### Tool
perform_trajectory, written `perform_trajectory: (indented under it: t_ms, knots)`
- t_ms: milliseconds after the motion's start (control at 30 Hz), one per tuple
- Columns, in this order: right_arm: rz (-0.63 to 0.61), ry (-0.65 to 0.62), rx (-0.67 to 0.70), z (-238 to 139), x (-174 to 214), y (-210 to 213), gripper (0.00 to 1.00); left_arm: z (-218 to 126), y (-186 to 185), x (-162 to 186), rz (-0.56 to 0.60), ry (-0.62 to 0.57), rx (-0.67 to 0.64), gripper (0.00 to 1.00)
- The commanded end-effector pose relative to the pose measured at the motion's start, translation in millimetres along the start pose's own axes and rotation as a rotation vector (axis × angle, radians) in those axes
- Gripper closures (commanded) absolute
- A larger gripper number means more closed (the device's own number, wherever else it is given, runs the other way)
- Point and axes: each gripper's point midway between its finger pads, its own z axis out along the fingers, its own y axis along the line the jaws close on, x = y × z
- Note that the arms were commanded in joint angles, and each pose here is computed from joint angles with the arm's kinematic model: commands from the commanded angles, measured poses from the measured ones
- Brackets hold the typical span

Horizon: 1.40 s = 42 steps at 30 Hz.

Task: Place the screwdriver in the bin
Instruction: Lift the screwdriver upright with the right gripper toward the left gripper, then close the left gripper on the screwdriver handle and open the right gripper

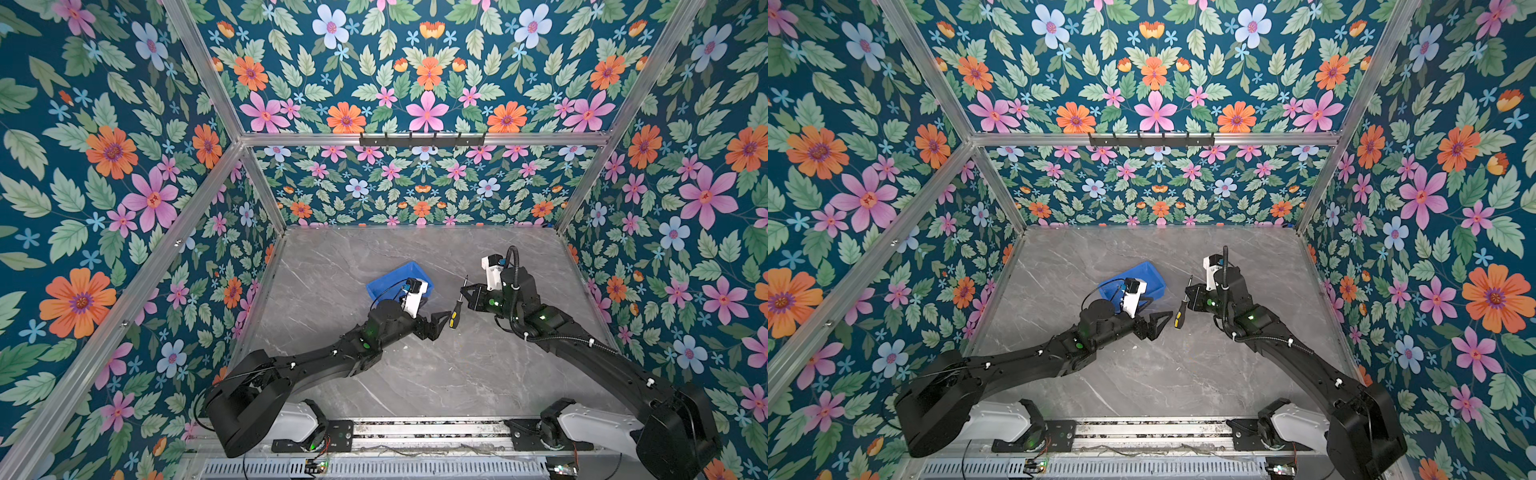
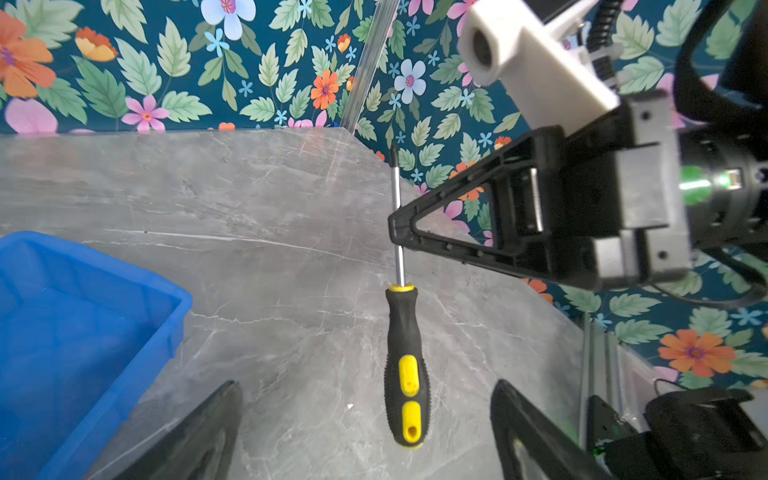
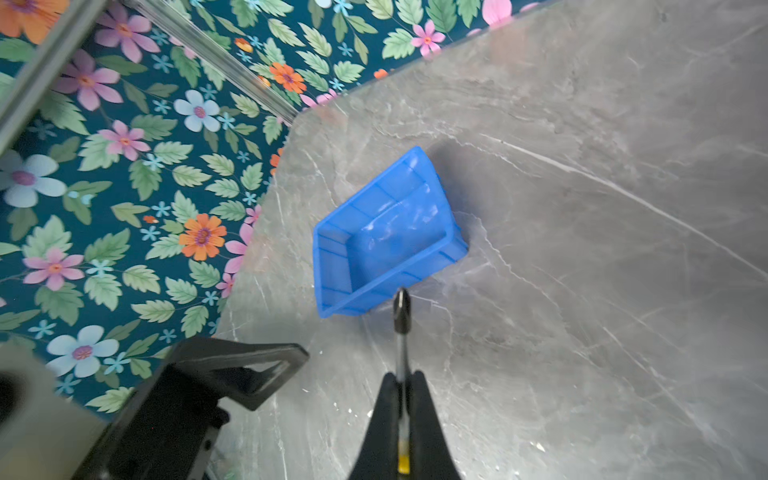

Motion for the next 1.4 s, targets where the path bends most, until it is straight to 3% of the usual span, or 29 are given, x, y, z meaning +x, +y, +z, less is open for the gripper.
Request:
perform_trajectory:
  t_ms: [0,533,1000,1367]
  knots:
    - [-0.038,-0.048,-0.107,-4,-13,24,1.00,3,-20,-15,-0.065,-0.039,0.155,0.15]
    - [-0.041,-0.064,-0.186,-12,-19,41,1.00,30,-24,-2,-0.109,0.048,0.228,0.44]
    - [-0.030,-0.079,-0.171,-16,-18,37,1.00,33,-27,-1,-0.107,0.061,0.247,1.00]
    - [-0.030,-0.086,-0.171,-19,-19,38,1.00,33,-26,-5,-0.076,0.047,0.234,1.00]
